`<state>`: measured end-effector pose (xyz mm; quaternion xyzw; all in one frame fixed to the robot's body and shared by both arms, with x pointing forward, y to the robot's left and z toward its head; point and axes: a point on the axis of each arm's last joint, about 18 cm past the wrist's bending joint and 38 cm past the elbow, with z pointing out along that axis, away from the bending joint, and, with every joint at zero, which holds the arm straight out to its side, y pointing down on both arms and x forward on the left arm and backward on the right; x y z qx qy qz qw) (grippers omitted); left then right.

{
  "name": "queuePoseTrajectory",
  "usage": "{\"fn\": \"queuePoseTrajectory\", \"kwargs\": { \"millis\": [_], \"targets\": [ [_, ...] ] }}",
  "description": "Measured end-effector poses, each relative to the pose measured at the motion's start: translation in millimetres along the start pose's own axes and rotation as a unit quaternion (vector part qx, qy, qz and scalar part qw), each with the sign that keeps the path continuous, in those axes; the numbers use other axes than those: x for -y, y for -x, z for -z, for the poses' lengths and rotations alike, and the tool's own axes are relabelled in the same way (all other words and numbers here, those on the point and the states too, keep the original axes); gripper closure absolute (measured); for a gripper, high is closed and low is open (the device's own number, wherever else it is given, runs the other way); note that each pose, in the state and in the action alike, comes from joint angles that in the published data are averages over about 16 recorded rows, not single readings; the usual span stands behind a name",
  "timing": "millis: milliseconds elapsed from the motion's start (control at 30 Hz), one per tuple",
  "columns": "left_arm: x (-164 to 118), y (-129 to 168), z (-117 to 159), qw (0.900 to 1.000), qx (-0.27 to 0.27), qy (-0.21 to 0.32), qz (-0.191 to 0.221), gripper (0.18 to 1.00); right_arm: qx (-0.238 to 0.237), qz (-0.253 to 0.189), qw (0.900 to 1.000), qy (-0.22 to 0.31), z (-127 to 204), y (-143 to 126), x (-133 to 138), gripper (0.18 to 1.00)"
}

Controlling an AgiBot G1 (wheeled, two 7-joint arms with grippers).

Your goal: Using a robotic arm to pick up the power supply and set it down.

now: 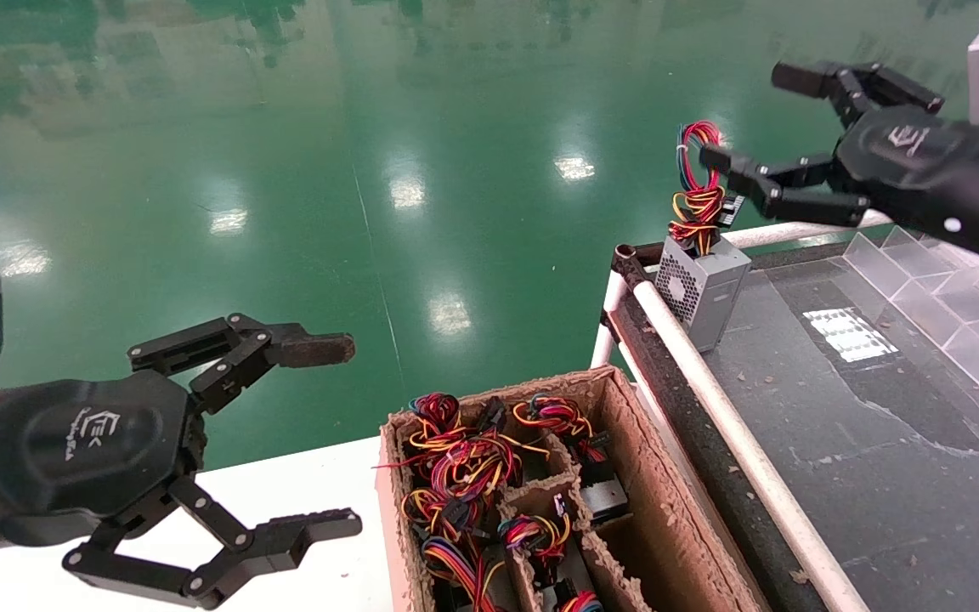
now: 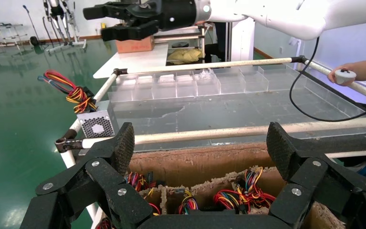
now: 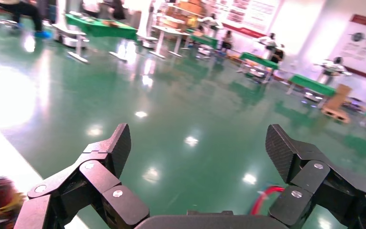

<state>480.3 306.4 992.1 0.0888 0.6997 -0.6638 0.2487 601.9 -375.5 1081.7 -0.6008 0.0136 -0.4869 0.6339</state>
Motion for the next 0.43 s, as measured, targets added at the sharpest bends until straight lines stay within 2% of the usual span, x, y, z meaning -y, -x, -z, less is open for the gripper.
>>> {"fn": "queuePoseTrajectory", "kwargs": {
  "millis": [200,433],
  "targets": [
    [0,0,0,1.0,0.0,0.0,0.0,0.184,0.047,-0.014,0.999,-0.007,7,28,4,0.178],
    [0,0,0,1.0,0.0,0.0,0.0,0.184,0.077,-0.023,0.997,-0.01,12,46,6,0.178]
  ]
}}
